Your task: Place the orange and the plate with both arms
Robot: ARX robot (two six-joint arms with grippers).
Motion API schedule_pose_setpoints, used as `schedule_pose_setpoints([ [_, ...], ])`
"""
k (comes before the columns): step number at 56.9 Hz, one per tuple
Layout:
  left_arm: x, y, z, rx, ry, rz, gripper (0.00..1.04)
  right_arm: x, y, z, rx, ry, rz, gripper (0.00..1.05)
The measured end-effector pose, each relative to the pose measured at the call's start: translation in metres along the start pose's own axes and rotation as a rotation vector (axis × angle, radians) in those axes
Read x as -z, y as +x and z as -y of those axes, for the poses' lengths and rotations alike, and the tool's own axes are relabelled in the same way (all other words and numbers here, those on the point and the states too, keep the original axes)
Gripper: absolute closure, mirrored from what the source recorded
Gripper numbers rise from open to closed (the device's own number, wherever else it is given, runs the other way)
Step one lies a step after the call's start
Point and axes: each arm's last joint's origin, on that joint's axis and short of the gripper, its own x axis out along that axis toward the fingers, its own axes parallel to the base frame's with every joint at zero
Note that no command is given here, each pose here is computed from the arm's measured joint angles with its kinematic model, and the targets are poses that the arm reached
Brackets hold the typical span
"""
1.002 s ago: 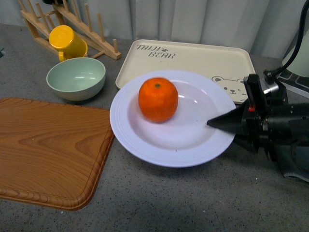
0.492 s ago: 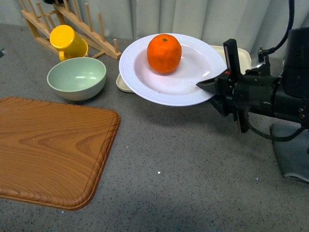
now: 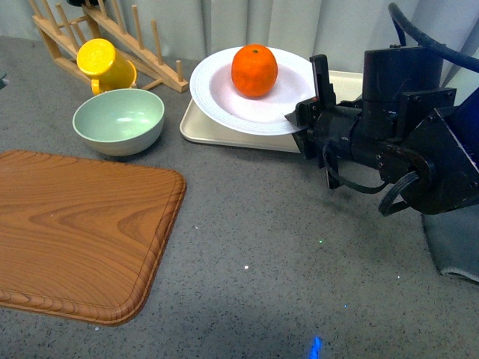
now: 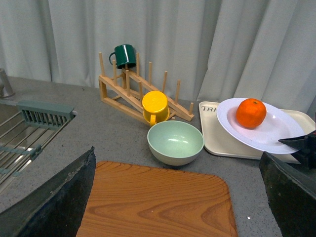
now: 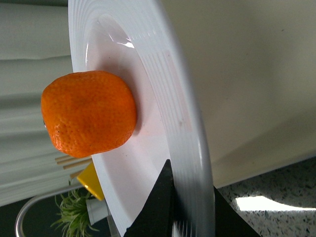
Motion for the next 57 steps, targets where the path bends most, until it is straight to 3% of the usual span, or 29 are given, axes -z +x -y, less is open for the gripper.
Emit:
schedule_pose_setpoints([
  [34, 0.0, 0.0, 0.0, 0.0, 0.0, 0.0, 0.07, 0.011, 0.032, -0.007, 0.107, 0.021, -0.007, 1.0],
  [53, 0.0, 0.0, 0.0, 0.0, 0.0, 0.0, 0.07, 0.009, 0.033, -0.009, 0.103, -0.005, -0.017, 0.49],
  [57, 0.0, 0.0, 0.0, 0.0, 0.0, 0.0, 0.07, 0.007, 0.027, -0.014, 0.098, -0.04, -0.014, 0.31],
])
